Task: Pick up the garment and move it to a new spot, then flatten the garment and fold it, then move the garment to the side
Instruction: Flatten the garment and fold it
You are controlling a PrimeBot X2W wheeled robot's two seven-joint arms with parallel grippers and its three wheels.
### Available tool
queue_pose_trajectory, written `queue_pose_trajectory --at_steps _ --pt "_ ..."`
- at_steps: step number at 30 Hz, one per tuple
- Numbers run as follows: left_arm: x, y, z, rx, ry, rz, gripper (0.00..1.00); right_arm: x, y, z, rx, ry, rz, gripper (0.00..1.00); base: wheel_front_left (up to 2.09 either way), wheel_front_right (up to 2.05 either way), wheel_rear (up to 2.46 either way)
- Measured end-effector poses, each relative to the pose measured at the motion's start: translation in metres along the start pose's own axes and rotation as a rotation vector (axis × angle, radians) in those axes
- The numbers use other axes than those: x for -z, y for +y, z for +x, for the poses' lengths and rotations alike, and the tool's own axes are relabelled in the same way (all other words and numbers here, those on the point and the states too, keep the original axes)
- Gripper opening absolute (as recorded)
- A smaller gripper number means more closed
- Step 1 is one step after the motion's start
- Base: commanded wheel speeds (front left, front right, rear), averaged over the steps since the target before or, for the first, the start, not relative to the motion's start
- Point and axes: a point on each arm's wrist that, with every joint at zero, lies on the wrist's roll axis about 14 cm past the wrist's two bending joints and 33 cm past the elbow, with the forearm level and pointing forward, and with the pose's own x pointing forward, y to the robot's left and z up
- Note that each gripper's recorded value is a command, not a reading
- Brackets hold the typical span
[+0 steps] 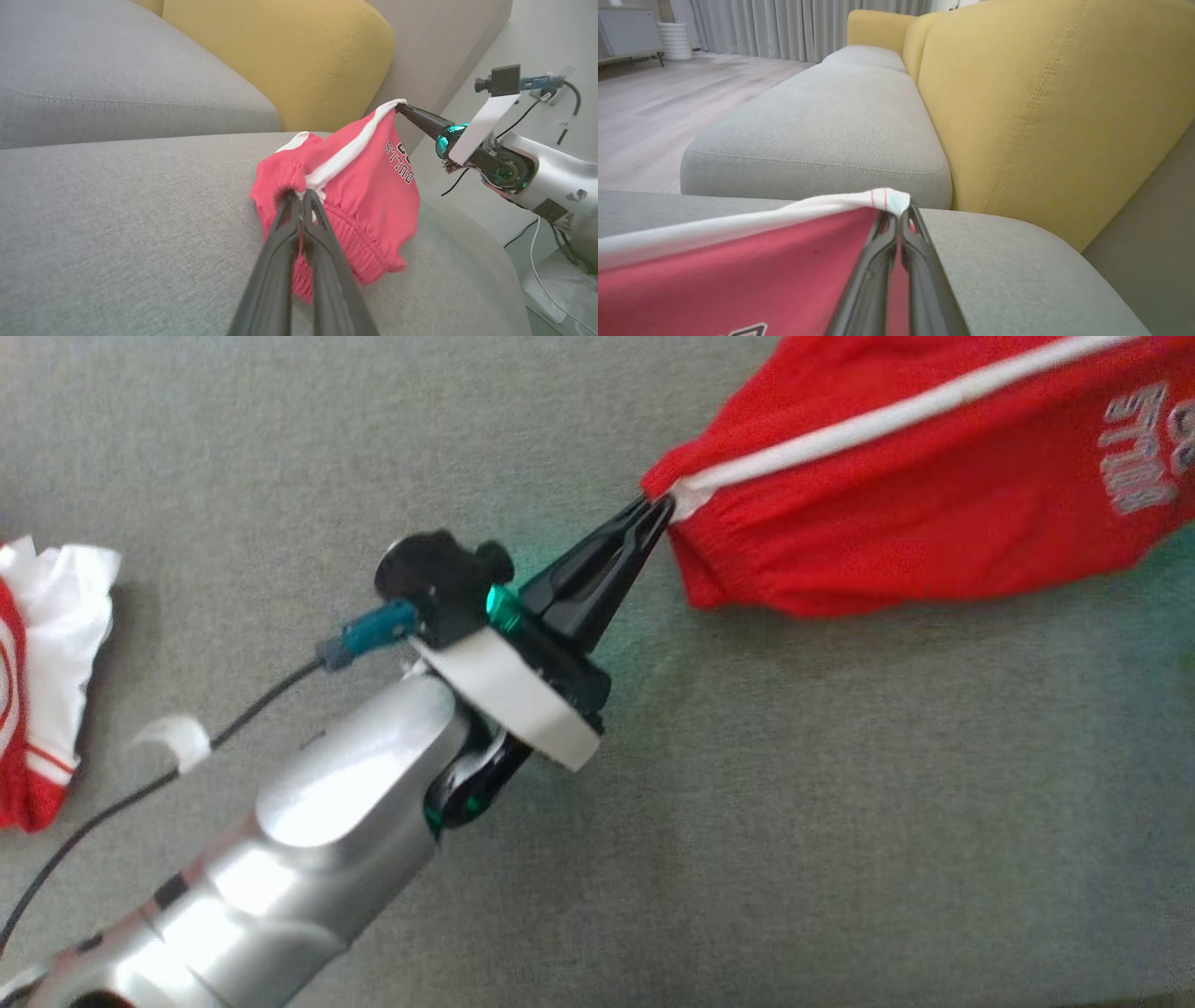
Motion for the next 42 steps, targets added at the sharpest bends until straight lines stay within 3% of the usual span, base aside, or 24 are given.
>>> queue_pose_trajectory --at_steps 6,7,8,9,10,11,12,20,29,37,38,39,40,42 --pt "0.005 0.024 0.007 -0.042 0.011 -0.036 0.0 0.006 0.032 0.051 -0.088 0.042 -0.052 0.0 0.0 0.0 0.0" --pt "0.005 0.027 0.007 -0.052 0.006 -0.046 0.0 0.01 0.039 0.056 -0.107 0.054 -0.058 0.08 0.0 0.0 0.0" --pt "0.006 0.03 0.006 -0.063 0.001 -0.054 0.0 0.013 0.046 0.06 -0.125 0.064 -0.059 0.46 0.0 0.0 0.0" --pt "0.008 0.034 0.005 -0.074 0.0 -0.062 0.0 0.018 0.052 0.064 -0.138 0.078 -0.053 0.96 0.0 0.0 0.0" --pt "0.011 0.036 0.004 -0.086 0.002 -0.068 0.04 0.023 0.058 0.066 -0.151 0.09 -0.045 1.0 0.0 0.0 0.0" --pt "0.014 0.038 0.002 -0.096 0.01 -0.069 0.24 0.025 0.062 0.067 -0.16 0.089 -0.031 1.0 0.0 0.0 0.0" --pt "0.015 0.04 0.001 -0.107 0.005 -0.07 0.97 0.027 0.065 0.068 -0.164 0.087 -0.014 1.0 0.0 0.0 0.0" --pt "-0.005 0.063 -0.015 -0.286 -0.079 0.045 1.0 0.019 0.081 0.059 -0.223 0.059 0.099 1.0 0.0 0.0 0.0" --pt "-0.048 0.07 -0.081 -0.605 -0.299 0.18 1.0 0.072 0.044 0.036 -0.186 0.297 0.141 1.0 0.0 0.0 0.0" --pt "-0.048 0.072 -0.117 -0.709 -0.325 0.211 1.0 0.108 0.046 0.037 -0.169 0.478 0.237 1.0 0.0 0.0 0.0" --pt "-0.049 0.074 -0.119 -0.714 -0.326 0.22 1.0 0.11 0.047 0.038 -0.166 0.489 0.254 0.76 0.0 0.0 0.0" --pt "-0.05 0.074 -0.119 -0.713 -0.329 0.227 1.0 0.11 0.048 0.039 -0.168 0.5 0.263 0.07 0.0 0.0 0.0" --pt "-0.052 0.074 -0.12 -0.714 -0.333 0.233 1.0 0.109 0.048 0.04 -0.168 0.504 0.274 0.0 0.0 0.0 0.0" --pt "-0.056 0.074 -0.122 -0.716 -0.338 0.249 1.0 0.106 0.049 0.039 -0.168 0.499 0.305 0.0 0.0 0.0 0.0"
